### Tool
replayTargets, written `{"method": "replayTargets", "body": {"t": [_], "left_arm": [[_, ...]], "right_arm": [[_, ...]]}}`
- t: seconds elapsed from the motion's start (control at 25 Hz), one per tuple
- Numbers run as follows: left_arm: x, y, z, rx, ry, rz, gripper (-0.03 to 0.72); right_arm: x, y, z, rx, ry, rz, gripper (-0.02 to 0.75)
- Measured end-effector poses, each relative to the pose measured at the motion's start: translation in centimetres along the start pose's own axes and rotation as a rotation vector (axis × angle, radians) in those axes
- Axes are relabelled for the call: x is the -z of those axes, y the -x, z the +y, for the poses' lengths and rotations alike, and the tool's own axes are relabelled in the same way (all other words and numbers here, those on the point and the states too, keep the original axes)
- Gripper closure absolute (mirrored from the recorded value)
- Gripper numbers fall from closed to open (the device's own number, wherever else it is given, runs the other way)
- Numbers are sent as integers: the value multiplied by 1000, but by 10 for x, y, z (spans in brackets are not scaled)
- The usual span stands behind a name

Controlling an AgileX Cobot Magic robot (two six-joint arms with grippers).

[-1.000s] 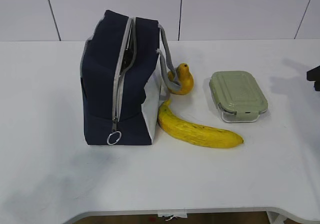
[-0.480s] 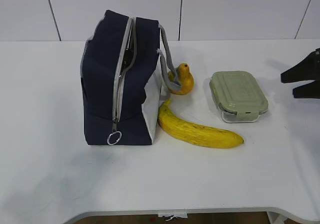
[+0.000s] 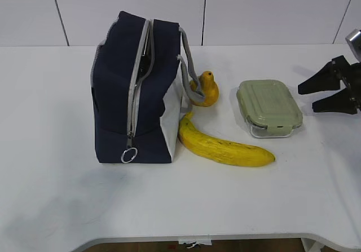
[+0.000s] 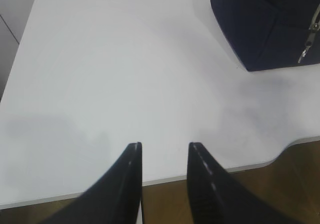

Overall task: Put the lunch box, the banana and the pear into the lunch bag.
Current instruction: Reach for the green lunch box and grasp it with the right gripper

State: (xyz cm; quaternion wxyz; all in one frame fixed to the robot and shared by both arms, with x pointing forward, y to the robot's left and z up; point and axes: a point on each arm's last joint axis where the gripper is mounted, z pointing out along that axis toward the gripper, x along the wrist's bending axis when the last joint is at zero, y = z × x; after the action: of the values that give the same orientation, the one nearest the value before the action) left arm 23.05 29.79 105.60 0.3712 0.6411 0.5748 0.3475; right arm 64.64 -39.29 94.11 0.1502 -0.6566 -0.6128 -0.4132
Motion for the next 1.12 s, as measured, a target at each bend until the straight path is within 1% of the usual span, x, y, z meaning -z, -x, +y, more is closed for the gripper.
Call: {"method": "replayTargets", "body": {"t": [0.16, 0.36, 0.84, 1.12], "left_arm": [[0, 0, 0, 0, 0, 0, 448], [0, 0, 0, 0, 0, 0, 448], [0, 0, 0, 0, 0, 0, 448], [0, 0, 0, 2, 0, 0, 448]], "right_arm": [[-11, 0, 10, -6, -7, 7, 150], [-25, -6, 15, 18, -28, 17, 150], [-41, 4, 14, 4, -61, 27, 149], [-48, 1, 12, 11, -78, 32, 149]]}}
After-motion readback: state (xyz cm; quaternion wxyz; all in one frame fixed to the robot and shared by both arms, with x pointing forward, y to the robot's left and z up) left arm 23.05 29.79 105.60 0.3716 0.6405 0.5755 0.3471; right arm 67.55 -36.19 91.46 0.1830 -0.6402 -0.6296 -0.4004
